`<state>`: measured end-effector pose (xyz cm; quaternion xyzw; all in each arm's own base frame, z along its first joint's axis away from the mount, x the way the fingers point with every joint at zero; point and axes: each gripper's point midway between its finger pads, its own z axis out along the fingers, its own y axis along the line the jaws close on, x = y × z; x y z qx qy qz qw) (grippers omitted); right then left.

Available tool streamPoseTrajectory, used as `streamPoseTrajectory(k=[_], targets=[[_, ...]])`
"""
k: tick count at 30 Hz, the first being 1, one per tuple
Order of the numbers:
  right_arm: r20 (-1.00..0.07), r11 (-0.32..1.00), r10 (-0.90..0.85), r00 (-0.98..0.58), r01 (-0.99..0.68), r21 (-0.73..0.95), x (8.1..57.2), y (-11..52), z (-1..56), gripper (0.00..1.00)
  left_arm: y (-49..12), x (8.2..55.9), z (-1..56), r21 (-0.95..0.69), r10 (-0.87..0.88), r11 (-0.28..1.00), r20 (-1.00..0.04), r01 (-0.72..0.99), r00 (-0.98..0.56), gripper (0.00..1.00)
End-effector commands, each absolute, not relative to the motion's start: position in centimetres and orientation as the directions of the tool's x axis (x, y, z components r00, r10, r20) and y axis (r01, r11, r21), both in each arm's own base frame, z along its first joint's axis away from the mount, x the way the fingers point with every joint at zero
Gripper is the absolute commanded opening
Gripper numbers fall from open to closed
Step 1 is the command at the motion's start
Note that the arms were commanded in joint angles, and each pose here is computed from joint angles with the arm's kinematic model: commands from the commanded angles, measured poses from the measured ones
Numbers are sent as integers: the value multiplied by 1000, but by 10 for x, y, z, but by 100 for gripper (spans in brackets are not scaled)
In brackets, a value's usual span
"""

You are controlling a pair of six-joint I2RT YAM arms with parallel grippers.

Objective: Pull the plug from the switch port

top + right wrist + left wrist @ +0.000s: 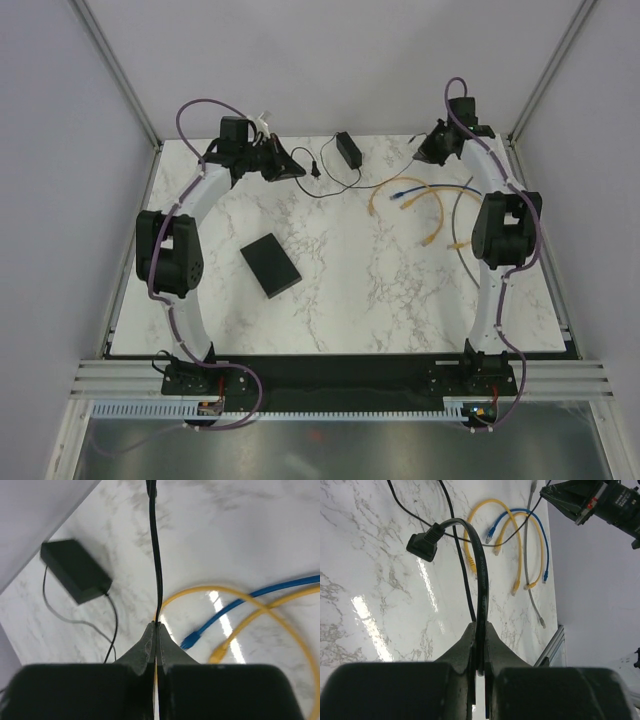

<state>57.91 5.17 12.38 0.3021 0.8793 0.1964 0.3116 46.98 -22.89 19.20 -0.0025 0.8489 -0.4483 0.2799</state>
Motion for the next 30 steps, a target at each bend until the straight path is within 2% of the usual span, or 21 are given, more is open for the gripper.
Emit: streamPoseTrajectory(k=[1, 4, 7, 14, 17, 18, 19, 21, 23, 26, 27, 29, 30], targets=[[-524, 783, 480, -704, 74, 617, 558, 154, 213, 0, -215, 471, 244, -715, -258, 608, -590, 346, -765, 2], [-538, 748, 391, -747, -83, 658, 535, 214, 242, 0, -210, 472, 244, -714, -264, 613, -589, 338, -764, 2], [-513, 693, 331, -792, -165, 702, 513, 261, 251, 0, -209, 474, 235, -722, -263, 612, -570, 322, -779, 2], [-400, 638, 365, -841, -88, 765, 523, 294, 214, 2, -212, 493, 186, -791, -300, 584, -422, 186, -856, 8], [-374, 640, 386, -843, -47, 767, 537, 296, 191, 6, -213, 502, 174, -797, -289, 575, -410, 186, -865, 10], [-378, 638, 390, -840, -49, 768, 541, 297, 189, 9, -214, 509, 180, -800, -287, 565, -420, 202, -861, 13], [-364, 648, 391, -846, -27, 761, 546, 298, 171, 12, -212, 515, 164, -807, -290, 564, -390, 173, -874, 16], [-353, 651, 395, -848, -12, 759, 552, 299, 159, 14, -210, 525, 169, -830, -304, 535, -366, 161, -879, 24], [-333, 658, 392, -858, 8, 753, 556, 300, 138, 15, -210, 530, 159, -847, -310, 514, -328, 133, -892, 26], [-313, 665, 381, -870, 23, 746, 558, 301, 117, 23, -210, 534, 162, -856, -296, 495, -329, 150, -897, 35], [-301, 670, 378, -876, 34, 742, 556, 300, 110, 31, -207, 535, 165, -854, -297, 496, -333, 153, -895, 39], [-298, 680, 362, -883, 31, 733, 551, 298, 105, 40, -199, 533, 169, -840, -298, 520, -350, 157, -888, 43], [-301, 687, 355, -885, 29, 726, 548, 296, 106, 51, -191, 534, 169, -829, -305, 537, -360, 153, -882, 45]])
